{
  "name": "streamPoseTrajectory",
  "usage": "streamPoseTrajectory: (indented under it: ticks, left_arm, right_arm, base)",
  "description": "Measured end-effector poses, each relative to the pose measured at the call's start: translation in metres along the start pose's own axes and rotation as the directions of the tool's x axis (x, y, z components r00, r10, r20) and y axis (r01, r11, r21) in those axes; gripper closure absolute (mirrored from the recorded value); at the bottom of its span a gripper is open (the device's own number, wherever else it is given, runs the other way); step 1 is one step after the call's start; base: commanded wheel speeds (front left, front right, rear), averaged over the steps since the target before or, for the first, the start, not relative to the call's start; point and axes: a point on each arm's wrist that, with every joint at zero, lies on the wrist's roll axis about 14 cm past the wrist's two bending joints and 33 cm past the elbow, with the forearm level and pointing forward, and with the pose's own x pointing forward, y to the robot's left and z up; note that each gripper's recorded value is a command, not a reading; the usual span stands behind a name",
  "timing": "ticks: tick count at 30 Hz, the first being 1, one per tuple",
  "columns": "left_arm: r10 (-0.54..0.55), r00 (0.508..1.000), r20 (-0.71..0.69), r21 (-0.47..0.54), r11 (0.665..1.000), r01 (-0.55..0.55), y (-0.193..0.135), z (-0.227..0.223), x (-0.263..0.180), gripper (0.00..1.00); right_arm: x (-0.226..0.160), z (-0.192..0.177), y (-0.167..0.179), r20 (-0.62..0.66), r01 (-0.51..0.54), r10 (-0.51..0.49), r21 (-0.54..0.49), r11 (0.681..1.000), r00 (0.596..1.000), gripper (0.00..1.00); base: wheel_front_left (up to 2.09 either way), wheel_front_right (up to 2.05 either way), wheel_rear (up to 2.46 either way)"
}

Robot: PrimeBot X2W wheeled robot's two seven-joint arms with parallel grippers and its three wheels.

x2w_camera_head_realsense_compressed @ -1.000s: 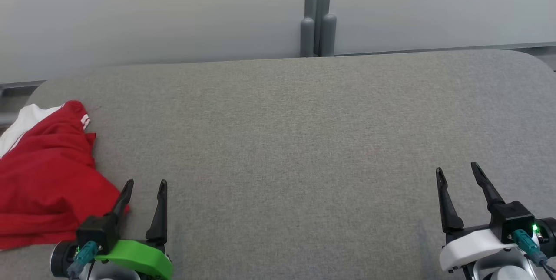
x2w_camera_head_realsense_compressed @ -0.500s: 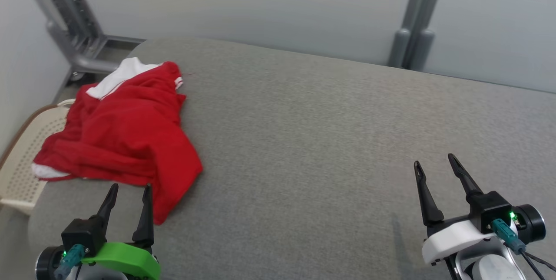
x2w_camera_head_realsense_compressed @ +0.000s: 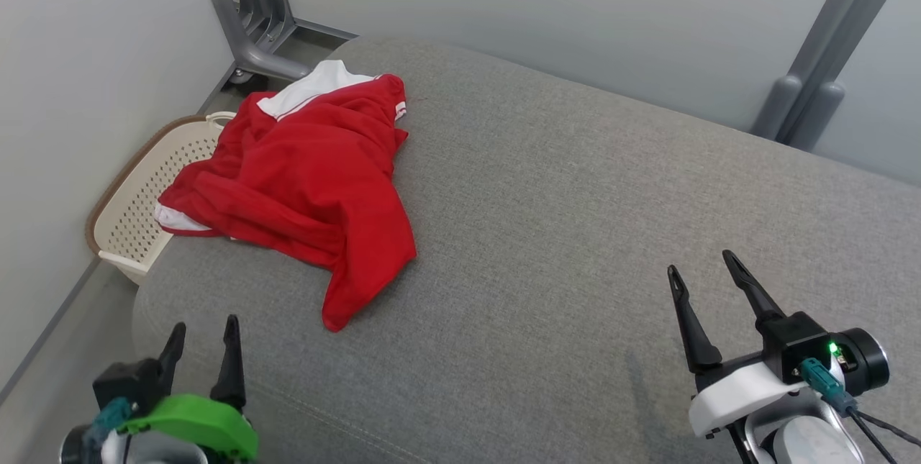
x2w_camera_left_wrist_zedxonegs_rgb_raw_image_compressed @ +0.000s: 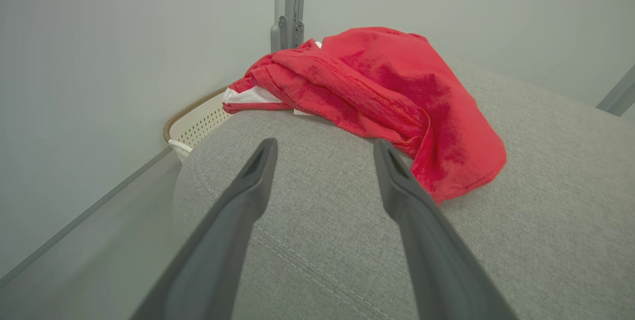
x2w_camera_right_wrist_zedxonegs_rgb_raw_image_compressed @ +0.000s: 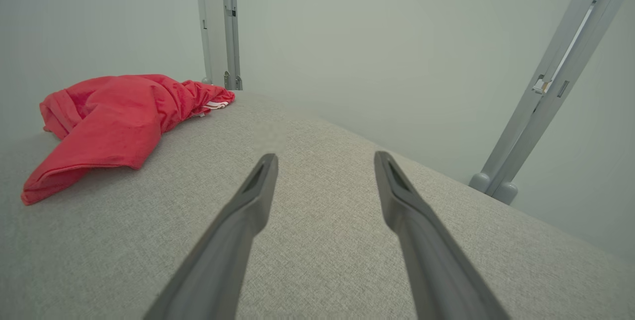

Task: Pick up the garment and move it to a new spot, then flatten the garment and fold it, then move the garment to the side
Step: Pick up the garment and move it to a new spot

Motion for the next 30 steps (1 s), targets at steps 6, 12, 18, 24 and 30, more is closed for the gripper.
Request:
streamPoseTrajectory:
  ticks: [6, 12, 18, 24, 30]
  left_arm:
    - [0.015, 0.995, -0.098, -0.025, 1.000, -0.018, -0.005, 0.018, 0.054, 0.00]
    - [-0.108, 0.915, -0.389, -0.089, 0.993, 0.079, -0.060, -0.005, 0.095, 0.00]
    - [-0.175, 0.835, -0.522, -0.144, 0.983, 0.116, -0.096, -0.008, 0.127, 0.00]
    - [-0.125, 0.751, -0.649, -0.085, 0.992, 0.093, -0.105, -0.036, 0.140, 0.00]
    - [-0.027, 0.708, -0.705, 0.017, 0.998, 0.055, -0.093, -0.065, 0.142, 1.00]
  right_arm:
    - [0.000, -0.013, -0.013, -0.025, 0.000, 0.000, -0.019, 1.000, 1.000, 0.00]
    - [0.005, -0.034, -0.027, -0.060, 0.014, -0.014, -0.009, 1.000, 0.998, 0.00]
    - [0.013, -0.050, -0.030, -0.082, 0.004, -0.004, 0.007, 1.000, 0.997, 0.00]
    - [0.014, -0.064, -0.042, -0.101, 0.028, -0.026, 0.018, 0.999, 0.995, 0.00]
    - [0.006, -0.082, -0.055, -0.145, 0.066, -0.062, 0.026, 0.997, 0.988, 0.00]
  base:
    - [0.00, 0.00, 0.00]
    - [0.00, 0.00, 0.00]
    - [0.00, 0.00, 0.00]
    - [0.00, 0.00, 0.00]
    - [0.00, 0.00, 0.00]
